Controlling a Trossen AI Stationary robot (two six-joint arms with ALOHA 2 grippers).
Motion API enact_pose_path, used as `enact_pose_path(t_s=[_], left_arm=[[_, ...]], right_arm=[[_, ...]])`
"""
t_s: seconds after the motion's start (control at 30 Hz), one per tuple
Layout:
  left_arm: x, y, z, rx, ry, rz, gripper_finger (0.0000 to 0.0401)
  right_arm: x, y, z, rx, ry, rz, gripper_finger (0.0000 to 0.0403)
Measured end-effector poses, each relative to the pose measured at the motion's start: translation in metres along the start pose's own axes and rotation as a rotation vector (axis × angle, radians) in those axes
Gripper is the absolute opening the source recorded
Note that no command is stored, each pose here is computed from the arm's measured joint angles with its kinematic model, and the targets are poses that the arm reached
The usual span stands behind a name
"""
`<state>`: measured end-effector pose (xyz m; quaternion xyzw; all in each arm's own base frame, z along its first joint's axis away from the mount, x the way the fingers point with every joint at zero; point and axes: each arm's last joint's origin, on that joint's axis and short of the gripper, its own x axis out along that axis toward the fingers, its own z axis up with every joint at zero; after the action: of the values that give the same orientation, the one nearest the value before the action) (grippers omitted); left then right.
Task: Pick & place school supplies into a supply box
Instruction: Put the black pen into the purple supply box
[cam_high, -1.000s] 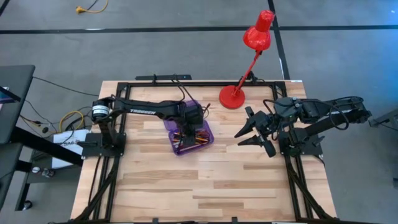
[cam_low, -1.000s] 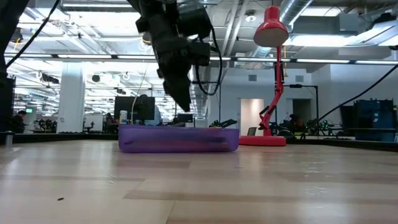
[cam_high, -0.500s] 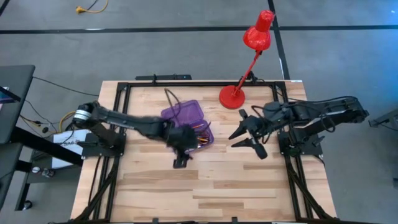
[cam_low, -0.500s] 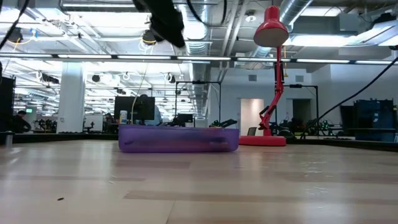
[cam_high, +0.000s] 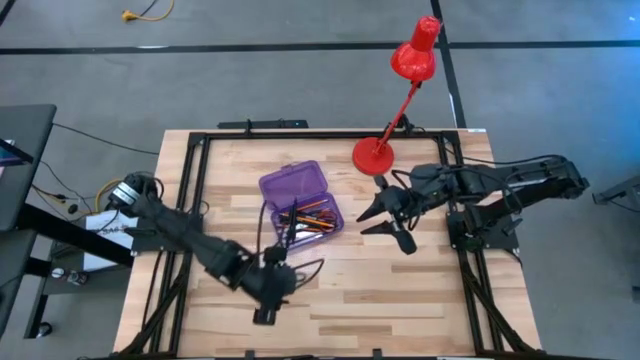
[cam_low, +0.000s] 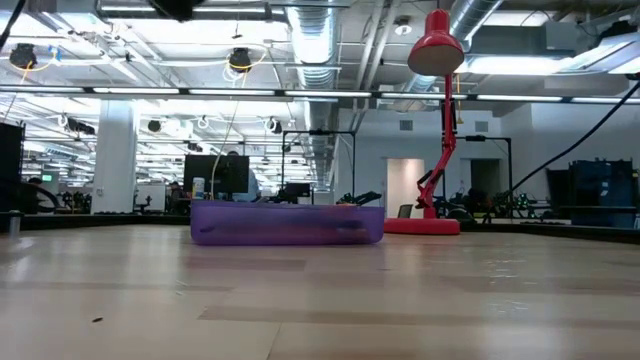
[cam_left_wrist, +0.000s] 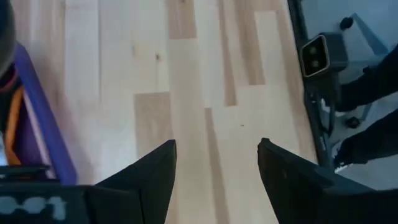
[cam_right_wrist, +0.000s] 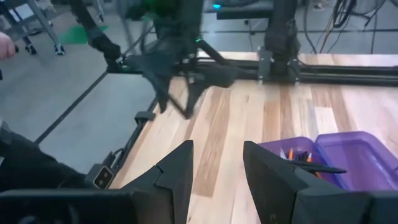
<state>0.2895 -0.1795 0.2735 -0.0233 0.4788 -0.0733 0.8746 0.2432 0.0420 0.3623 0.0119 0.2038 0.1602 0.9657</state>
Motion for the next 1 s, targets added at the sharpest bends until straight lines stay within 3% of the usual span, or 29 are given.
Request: enact_pose_path(t_s=[0.2,0.47,0.77,1.0], left_arm=[[0.011,-0.032,-0.018,-0.011,-0.001,0.004,0.021],[0.052,-0.079,-0.033,-0.034,-0.019,-0.144,0.021],[0.084,-0.103,-0.048,-0.082,-0.031,-0.184,0.021],[0.094,-0.112,-0.059,-0.062,-0.011,-0.175,0.021]], right_arm=[[-0.004,0.0,0.003,-0.004,-0.024,-0.001,0.0134],[-0.004,0.0,0.003,0.002,-0.031,0.0,0.0134],[-0.004,0.001,0.003,0.006,-0.03,0.002,0.0134],[-0.004,0.0,0.003,0.011,-0.03,0.0,0.0134]])
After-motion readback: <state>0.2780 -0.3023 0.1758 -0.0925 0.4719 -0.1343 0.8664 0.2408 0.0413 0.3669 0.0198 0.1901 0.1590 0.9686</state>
